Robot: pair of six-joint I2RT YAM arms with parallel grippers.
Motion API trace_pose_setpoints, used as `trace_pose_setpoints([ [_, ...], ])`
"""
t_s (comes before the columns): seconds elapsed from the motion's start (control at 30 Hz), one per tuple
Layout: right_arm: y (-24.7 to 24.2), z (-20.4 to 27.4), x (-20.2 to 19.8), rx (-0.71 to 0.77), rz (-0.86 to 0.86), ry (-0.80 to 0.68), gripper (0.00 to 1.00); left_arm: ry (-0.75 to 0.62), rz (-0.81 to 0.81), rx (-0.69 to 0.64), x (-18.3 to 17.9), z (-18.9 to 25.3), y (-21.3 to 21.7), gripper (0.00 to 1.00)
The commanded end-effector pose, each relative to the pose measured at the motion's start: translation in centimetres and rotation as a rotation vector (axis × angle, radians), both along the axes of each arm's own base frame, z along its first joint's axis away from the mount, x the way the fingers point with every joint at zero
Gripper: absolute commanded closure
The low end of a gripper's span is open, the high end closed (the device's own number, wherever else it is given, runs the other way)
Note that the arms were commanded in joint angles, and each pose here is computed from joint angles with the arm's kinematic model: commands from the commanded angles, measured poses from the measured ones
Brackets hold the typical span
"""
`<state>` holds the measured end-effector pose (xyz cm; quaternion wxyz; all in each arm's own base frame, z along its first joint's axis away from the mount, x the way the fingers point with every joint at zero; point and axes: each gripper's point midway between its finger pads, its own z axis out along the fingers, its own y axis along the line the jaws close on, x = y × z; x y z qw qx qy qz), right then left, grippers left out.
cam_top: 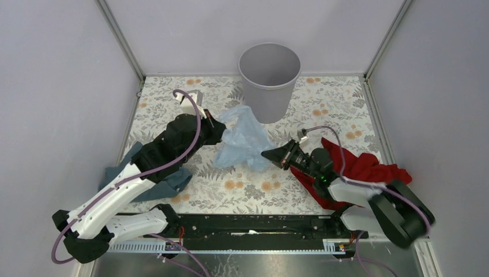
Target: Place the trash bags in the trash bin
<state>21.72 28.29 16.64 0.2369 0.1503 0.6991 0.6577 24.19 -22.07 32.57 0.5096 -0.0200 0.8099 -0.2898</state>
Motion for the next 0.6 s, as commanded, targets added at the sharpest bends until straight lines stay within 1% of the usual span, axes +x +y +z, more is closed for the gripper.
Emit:
trace_pose_setpoints([
  [0.0, -4.0, -0.9, 2.8, -0.255, -0.243, 0.079, 1.00, -0.035, 0.159, 0.021, -0.4, -0.4, 4.7, 0.94],
  [0.03, -5.2, -1.0, 2.9, -0.321, -0.288, 0.071, 1.00, -0.044, 0.176, 0.011, -0.7, -0.3, 5.4, 0.90],
  [0.07, -5.8, 0.4, 3.2, -0.342, -0.319, 0.033, 1.00, -0.048, 0.198, -0.011, -1.1, -0.3, 6.1, 0.86],
  [0.1, -6.1, 1.4, 3.3, -0.349, -0.333, 0.005, 1.00, -0.045, 0.214, -0.028, -1.3, -0.5, 6.6, 0.81],
  [0.13, -6.2, 2.3, 3.3, -0.353, -0.334, -0.020, 1.00, -0.045, 0.217, -0.054, -1.7, -0.5, 6.9, 0.79],
  [0.2, -5.8, 3.4, 3.1, -0.344, -0.311, -0.036, 1.00, -0.034, 0.187, -0.095, -2.0, -1.0, 6.2, 0.77],
  [0.23, -5.6, 3.6, 3.0, -0.343, -0.299, -0.039, 1.00, -0.027, 0.163, -0.113, -2.2, -1.2, 5.6, 0.73],
  [0.27, -5.5, 3.9, 3.0, -0.341, -0.290, -0.045, 1.00, -0.016, 0.142, -0.127, -2.2, -1.4, 5.0, 0.64],
  [0.3, -5.4, 4.0, 2.9, -0.343, -0.286, -0.050, 1.00, 0.001, 0.125, -0.133, -2.3, -1.8, 4.5, 0.52],
  [0.33, -5.5, 4.2, 2.9, -0.345, -0.288, -0.051, 1.00, 0.019, 0.112, -0.140, -2.4, -2.1, 4.0, 0.39],
  [0.37, -5.5, 4.3, 3.0, -0.344, -0.291, -0.053, 1.00, 0.033, 0.099, -0.152, -2.4, -2.5, 3.5, 0.23],
  [0.43, -5.4, 4.8, 2.9, -0.342, -0.282, -0.066, 1.00, 0.061, 0.059, -0.183, -2.7, -3.5, 2.4, 0.03],
  [0.57, -5.3, 5.1, 2.6, -0.339, -0.270, -0.068, 1.00, 0.075, -0.063, -0.277, -3.6, -4.0, -0.3, 0.01],
])
